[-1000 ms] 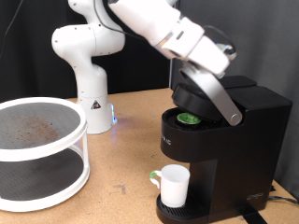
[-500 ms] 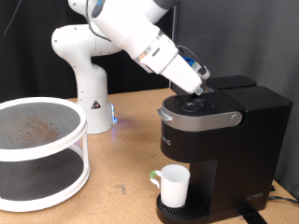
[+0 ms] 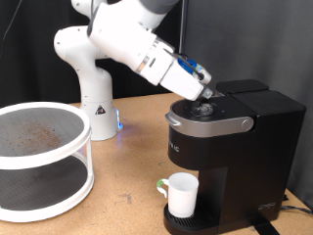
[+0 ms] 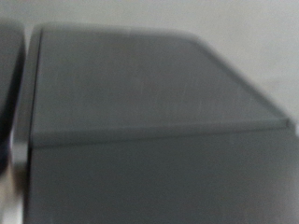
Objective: Make a cup of coffee with the keurig machine
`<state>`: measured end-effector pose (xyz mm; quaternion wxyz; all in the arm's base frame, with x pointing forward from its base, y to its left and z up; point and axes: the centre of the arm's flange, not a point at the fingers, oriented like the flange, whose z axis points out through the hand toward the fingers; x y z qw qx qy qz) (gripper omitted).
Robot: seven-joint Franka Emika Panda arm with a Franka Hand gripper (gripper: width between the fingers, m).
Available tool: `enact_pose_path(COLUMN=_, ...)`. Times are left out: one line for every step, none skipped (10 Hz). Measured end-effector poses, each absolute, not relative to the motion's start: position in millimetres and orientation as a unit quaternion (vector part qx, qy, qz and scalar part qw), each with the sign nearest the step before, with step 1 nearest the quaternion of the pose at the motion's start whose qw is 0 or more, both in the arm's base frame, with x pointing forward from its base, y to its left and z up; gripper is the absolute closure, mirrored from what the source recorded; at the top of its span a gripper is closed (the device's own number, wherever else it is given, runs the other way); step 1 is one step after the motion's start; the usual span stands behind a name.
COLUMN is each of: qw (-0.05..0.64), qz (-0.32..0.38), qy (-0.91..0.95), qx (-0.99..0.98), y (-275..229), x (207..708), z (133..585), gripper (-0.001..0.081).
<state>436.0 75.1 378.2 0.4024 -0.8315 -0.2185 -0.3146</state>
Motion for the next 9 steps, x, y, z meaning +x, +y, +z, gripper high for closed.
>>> enact_pose_path(qw=0.439, qz=-0.328, qy=-0.198, qx=-0.813, y=75, x=436, z=382, gripper=0.0806)
enact_pose_path(qw=0.459, qz=-0.333, qy=-0.189, qx=-0.802, y=74, x=435, z=389, gripper=0.0806)
enact_pose_path(qw=0.475, qz=-0.332, qy=-0.182, qx=-0.795, y=74, x=433, z=398, gripper=0.0806)
enact_pose_path(qw=0.480, qz=-0.338, qy=-0.177, qx=-0.790, y=72, x=432, z=410, gripper=0.0806)
enact_pose_path(qw=0.474, qz=-0.349, qy=-0.174, qx=-0.789, y=69, x=431, z=420, gripper=0.0806)
enact_pose_path(qw=0.456, qz=-0.356, qy=-0.184, qx=-0.795, y=66, x=432, z=429, gripper=0.0806)
enact_pose_path(qw=0.430, qz=-0.368, qy=-0.200, qx=-0.799, y=63, x=438, z=440, gripper=0.0806)
enact_pose_path(qw=0.418, qz=-0.386, qy=-0.205, qx=-0.796, y=63, x=445, z=453, gripper=0.0806)
enact_pose_path(qw=0.415, qz=-0.394, qy=-0.208, qx=-0.793, y=64, x=450, z=460, gripper=0.0806)
